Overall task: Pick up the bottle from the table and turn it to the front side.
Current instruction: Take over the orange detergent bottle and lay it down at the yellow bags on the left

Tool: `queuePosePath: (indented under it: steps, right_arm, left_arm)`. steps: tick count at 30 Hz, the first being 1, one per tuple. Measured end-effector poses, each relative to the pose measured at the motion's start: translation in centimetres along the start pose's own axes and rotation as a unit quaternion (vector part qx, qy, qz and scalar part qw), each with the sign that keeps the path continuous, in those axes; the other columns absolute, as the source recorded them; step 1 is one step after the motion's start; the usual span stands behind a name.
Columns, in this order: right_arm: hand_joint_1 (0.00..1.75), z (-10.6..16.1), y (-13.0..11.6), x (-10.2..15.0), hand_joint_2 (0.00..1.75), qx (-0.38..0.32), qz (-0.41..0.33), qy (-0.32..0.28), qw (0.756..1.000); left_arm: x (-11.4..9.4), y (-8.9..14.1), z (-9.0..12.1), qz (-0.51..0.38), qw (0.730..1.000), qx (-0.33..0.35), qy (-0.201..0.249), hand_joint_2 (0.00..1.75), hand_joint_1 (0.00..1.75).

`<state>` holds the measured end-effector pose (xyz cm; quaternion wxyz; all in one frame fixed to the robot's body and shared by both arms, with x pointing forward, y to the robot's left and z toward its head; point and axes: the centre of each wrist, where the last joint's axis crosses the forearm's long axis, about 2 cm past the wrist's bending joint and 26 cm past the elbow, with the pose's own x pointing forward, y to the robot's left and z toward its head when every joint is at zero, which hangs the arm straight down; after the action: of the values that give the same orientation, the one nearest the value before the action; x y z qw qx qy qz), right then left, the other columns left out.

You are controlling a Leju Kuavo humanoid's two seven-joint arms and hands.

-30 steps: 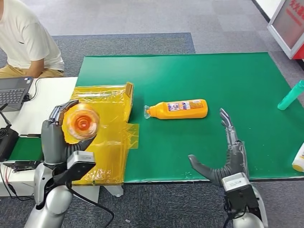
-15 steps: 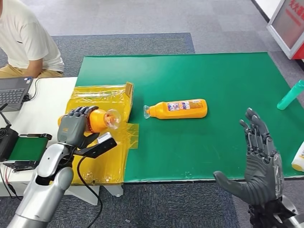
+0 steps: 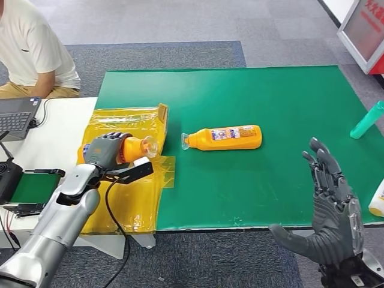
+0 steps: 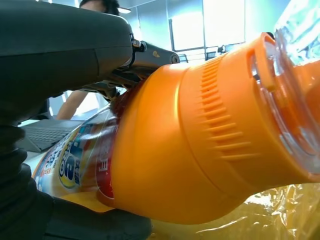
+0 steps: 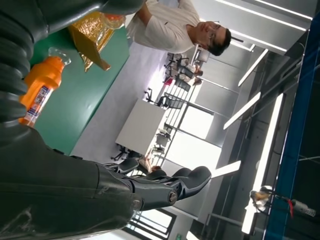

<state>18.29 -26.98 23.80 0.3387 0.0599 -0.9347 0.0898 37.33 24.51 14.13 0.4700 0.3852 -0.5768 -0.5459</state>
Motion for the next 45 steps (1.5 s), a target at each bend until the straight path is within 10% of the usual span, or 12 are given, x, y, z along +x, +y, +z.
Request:
queuePosePath:
  steps: [22,23,26,27,45]
  right_arm:
    - [0.0,-0.8,0.5,0.2,1.75,0.014,0.014,-0.027,0.999]
    - [0.0,-0.8,0.5,0.2,1.75,0.014,0.014,-0.028,0.999]
    - [0.0,-0.8,0.5,0.2,1.75,0.014,0.015,-0.028,0.999]
    - [0.0,-0.8,0.5,0.2,1.75,0.015,0.016,-0.029,0.999]
    - [0.0,0.6,-0.3,0.7,1.75,-0.01,0.022,-0.036,0.999]
  left_arm:
    - [5.1,-1.5,-2.2,0.043,0.996,-0.054,-0.058,1.75,1.75]
    - [5.2,-1.6,-2.2,0.044,0.996,-0.055,-0.059,1.75,1.31]
    - [5.4,-1.8,-2.2,0.047,0.995,-0.058,-0.06,0.44,0.0]
    - [5.5,-1.9,-2.2,0.047,0.995,-0.06,-0.06,0.0,0.0]
    - [6.6,-3.1,-2.0,0.08,0.992,-0.08,-0.056,0.0,0.0]
